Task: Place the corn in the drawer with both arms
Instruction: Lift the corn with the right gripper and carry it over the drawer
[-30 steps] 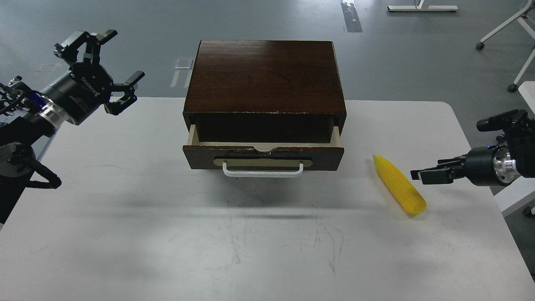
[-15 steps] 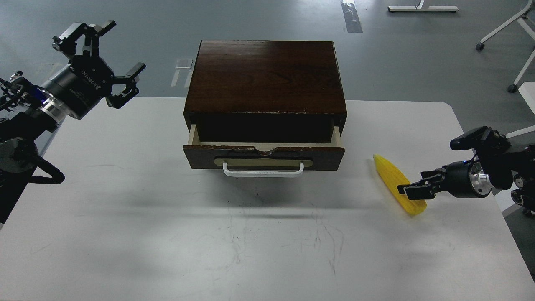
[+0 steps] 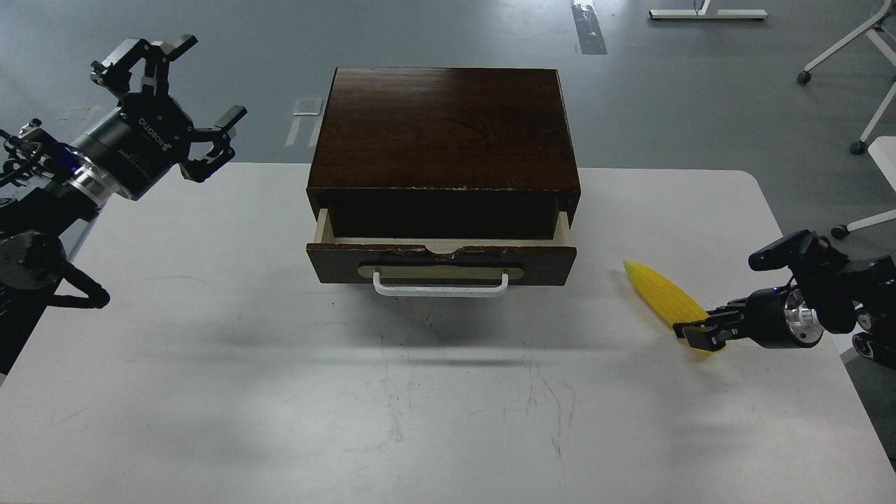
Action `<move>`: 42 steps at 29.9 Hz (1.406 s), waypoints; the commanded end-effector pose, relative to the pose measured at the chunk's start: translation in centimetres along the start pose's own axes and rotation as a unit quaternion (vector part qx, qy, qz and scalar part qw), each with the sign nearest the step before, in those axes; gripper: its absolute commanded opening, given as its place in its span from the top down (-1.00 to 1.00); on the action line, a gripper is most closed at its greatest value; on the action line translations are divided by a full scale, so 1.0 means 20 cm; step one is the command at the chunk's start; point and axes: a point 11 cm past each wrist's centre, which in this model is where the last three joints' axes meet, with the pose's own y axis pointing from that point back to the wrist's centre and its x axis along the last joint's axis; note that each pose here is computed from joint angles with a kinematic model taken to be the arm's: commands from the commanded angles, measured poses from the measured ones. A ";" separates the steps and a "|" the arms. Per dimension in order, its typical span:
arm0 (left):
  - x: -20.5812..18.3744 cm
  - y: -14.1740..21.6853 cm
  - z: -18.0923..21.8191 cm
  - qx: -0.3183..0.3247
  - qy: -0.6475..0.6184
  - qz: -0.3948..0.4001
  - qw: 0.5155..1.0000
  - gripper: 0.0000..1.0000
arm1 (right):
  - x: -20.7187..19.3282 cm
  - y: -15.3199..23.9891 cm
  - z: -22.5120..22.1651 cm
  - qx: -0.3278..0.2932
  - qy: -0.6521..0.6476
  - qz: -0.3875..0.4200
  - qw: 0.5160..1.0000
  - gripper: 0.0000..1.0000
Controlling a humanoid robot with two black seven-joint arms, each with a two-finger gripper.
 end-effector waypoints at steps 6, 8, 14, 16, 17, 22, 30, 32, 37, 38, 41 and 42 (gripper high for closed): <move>-0.01 0.00 -0.01 0.001 0.001 -0.002 1.000 -0.96 | 0.66 0.41 -0.09 -0.004 0.084 0.137 0.987 1.00; -0.01 -0.01 -0.01 0.000 0.002 -0.002 1.000 -0.96 | 0.83 0.51 -0.17 0.001 0.113 0.166 0.980 0.99; -0.01 -0.01 -0.01 0.000 0.001 -0.002 1.000 -0.96 | 1.18 0.65 -0.49 0.024 0.205 0.189 0.960 0.97; -0.01 -0.01 0.00 -0.002 0.003 -0.002 1.000 -0.96 | 1.25 0.64 -0.62 0.036 0.237 0.180 0.954 0.97; -0.01 -0.01 0.00 -0.003 0.002 -0.002 1.000 -0.96 | 1.26 0.64 -0.66 0.039 0.248 0.175 0.952 0.97; -0.01 -0.01 0.01 -0.006 0.001 -0.002 1.000 -0.96 | 1.32 0.49 -0.98 0.070 0.330 0.125 0.933 0.97; 0.00 0.00 0.01 -0.004 0.000 0.001 1.000 -0.96 | 1.28 0.31 -1.22 0.105 0.405 0.101 0.903 0.97; 0.01 0.01 0.01 -0.004 -0.001 0.002 1.000 -0.96 | 1.29 0.29 -1.27 0.114 0.423 0.109 0.892 0.97; 0.00 0.00 0.02 -0.004 -0.001 0.001 1.000 -0.96 | 1.27 0.25 -1.32 0.119 0.461 0.106 0.873 0.98; 0.01 0.01 0.02 -0.005 -0.002 0.002 1.000 -0.96 | 1.25 0.23 -1.30 0.115 0.469 0.096 0.871 0.97; 0.00 0.01 0.02 -0.004 -0.001 0.001 1.000 -0.96 | 1.22 0.20 -1.27 0.114 0.480 0.092 0.865 0.97; 0.00 0.01 0.02 -0.004 -0.002 0.001 1.000 -0.96 | 1.22 0.20 -1.26 0.114 0.480 0.094 0.865 0.97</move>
